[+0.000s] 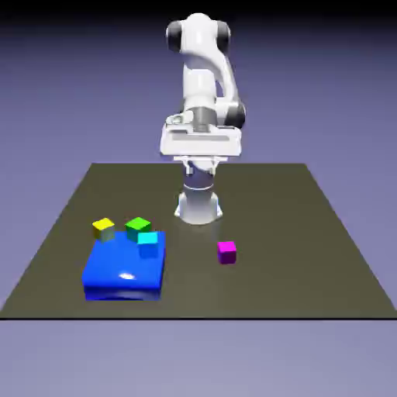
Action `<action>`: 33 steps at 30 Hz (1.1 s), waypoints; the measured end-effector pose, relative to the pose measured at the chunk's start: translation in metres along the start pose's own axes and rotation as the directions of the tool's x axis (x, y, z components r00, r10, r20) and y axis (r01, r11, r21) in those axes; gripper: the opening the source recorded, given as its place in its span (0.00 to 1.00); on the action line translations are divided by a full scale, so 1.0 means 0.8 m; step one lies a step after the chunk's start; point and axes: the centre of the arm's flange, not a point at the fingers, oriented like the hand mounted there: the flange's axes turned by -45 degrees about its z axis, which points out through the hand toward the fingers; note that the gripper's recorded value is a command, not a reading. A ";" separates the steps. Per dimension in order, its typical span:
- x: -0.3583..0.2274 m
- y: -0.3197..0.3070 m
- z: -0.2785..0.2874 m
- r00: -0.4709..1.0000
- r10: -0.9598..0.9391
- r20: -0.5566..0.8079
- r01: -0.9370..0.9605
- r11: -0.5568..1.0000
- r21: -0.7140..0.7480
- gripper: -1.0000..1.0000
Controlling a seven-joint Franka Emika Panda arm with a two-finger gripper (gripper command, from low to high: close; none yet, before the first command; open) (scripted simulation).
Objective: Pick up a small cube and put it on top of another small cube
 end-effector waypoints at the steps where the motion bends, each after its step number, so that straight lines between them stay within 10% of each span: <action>1: -0.011 0.008 0.017 0.996 0.061 0.067 -0.061 0.998 0.004 0.50; 14: -0.204 0.058 0.171 0.328 0.633 0.702 -0.694 0.665 -0.275 0.50; 24: -0.334 0.044 0.215 -0.445 0.586 0.677 -0.747 0.175 -0.641 0.50; 30: -0.373 0.004 0.250 -0.464 0.577 0.672 -0.743 0.159 -0.650 0.50; 31: -0.383 -0.006 0.257 -0.465 0.578 0.671 -0.742 0.159 -0.651 0.00; 33: -0.383 -0.006 0.257 -0.465 0.578 0.671 -0.743 0.158 -0.650 0.00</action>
